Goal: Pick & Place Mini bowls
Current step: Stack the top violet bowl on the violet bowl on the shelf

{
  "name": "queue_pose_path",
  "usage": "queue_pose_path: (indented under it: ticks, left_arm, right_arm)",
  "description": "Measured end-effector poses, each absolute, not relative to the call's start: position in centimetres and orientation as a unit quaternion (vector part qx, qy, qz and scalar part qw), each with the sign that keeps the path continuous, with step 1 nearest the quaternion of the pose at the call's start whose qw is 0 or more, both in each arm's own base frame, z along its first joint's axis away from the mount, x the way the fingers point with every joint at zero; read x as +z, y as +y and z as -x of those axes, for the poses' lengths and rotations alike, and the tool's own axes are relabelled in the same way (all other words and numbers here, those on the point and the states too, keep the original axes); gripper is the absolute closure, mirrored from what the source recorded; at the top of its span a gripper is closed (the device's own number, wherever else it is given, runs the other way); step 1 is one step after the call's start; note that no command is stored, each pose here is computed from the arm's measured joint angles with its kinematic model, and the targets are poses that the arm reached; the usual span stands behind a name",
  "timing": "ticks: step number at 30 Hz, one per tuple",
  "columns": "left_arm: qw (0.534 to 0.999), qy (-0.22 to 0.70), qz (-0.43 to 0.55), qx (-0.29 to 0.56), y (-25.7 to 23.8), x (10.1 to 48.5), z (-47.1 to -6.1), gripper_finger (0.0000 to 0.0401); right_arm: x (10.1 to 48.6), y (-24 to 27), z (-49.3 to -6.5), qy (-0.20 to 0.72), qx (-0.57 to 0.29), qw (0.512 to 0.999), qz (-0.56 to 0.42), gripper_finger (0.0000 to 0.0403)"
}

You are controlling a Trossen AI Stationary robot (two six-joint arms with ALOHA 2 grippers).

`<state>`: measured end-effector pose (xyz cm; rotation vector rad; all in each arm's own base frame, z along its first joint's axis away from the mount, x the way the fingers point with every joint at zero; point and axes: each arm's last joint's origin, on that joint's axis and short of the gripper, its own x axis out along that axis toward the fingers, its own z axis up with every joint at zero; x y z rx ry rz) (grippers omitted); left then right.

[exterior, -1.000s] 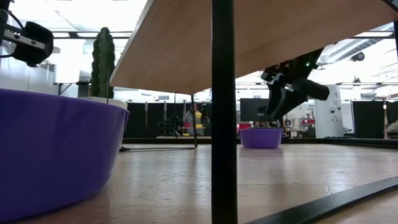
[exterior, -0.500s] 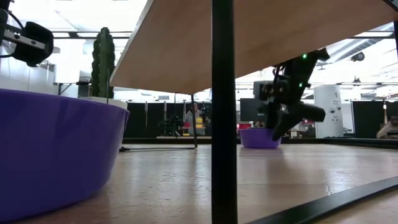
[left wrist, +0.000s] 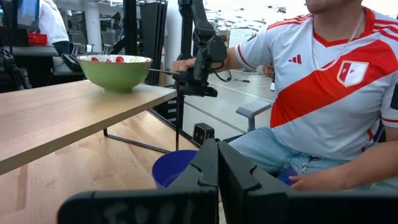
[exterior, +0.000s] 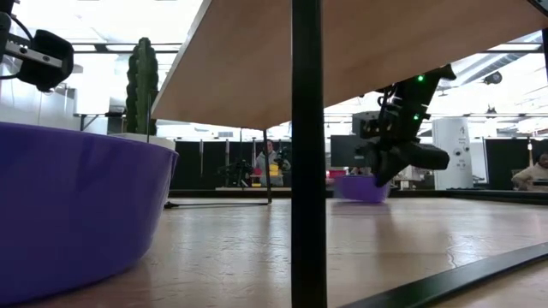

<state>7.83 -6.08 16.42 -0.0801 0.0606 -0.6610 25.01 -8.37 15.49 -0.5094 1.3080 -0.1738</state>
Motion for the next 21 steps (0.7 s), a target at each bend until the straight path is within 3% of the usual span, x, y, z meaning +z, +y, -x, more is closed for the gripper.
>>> queue_pose_path:
  ticks: [6, 13, 21]
  left_arm:
    - [0.945, 0.03, 0.039, -0.324, -6.1, 16.4, -7.8, 0.0401]
    - [0.945, 0.03, 0.039, -0.324, -6.1, 16.4, -7.8, 0.0401]
    - [0.945, 0.03, 0.039, -0.324, -6.1, 16.4, -7.8, 0.0401]
  right_arm:
    - [18.0, -8.4, -24.7, 0.624, -0.096, 0.745, 0.216, 0.0394]
    - [24.2, -8.3, -25.0, 0.606, -0.123, 0.765, 0.179, 0.0394]
    - [32.1, -5.9, -27.0, 0.522, -0.066, 0.833, 0.171, 0.0394]
